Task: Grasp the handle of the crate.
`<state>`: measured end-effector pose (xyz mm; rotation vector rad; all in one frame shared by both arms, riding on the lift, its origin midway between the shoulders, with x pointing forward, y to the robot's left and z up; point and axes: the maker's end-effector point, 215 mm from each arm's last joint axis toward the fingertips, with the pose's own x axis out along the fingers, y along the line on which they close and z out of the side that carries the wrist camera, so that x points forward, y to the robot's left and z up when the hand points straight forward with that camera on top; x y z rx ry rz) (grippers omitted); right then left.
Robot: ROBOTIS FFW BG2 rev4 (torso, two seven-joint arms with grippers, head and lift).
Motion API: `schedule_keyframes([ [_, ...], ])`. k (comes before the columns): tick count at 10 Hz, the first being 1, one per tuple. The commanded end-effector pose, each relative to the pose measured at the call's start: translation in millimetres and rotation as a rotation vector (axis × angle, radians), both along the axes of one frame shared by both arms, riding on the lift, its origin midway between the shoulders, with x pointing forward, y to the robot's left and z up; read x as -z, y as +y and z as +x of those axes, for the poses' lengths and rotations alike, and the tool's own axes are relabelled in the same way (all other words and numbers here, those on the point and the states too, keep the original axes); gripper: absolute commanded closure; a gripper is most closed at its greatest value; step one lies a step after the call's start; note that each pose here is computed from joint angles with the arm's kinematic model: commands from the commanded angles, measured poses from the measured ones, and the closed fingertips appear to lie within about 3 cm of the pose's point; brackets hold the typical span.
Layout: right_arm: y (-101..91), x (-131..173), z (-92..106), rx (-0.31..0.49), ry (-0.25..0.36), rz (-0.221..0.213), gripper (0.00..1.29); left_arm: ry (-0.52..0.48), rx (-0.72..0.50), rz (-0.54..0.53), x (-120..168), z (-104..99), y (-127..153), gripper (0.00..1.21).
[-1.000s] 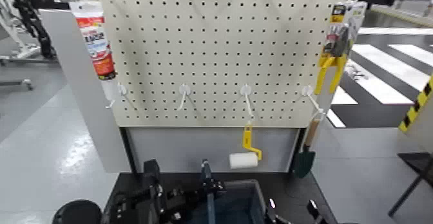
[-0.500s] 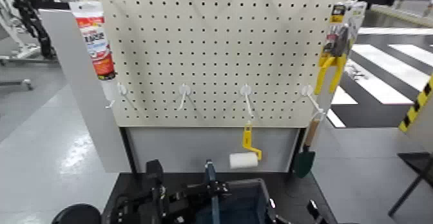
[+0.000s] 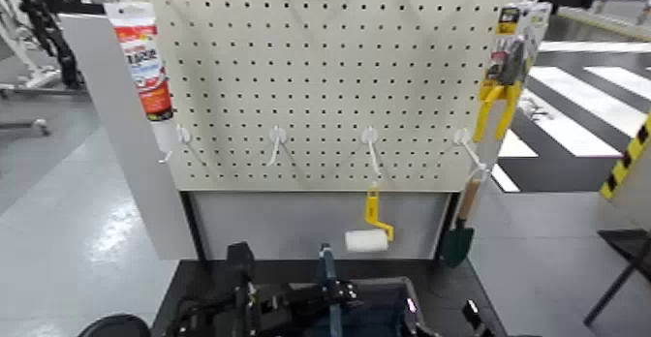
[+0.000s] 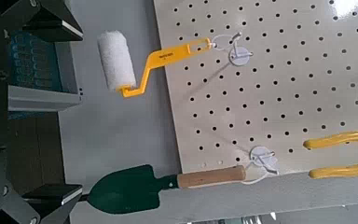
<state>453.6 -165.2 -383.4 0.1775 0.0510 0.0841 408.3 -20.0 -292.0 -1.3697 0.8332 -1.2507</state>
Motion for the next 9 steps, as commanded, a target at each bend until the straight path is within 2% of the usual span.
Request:
schedule_keyframes([
  [1, -0.8, -0.9, 0.6, 0.002, -0.002, -0.021, 0.15, -0.008, 0.029, -0.011, -10.4, -12.2, -6.6, 1.18],
  [9, -1.8, -3.4, 2.1, 0.002, -0.005, -0.054, 0.15, -0.01, 0.035, -0.027, -16.8, -14.8, -9.3, 1.18],
])
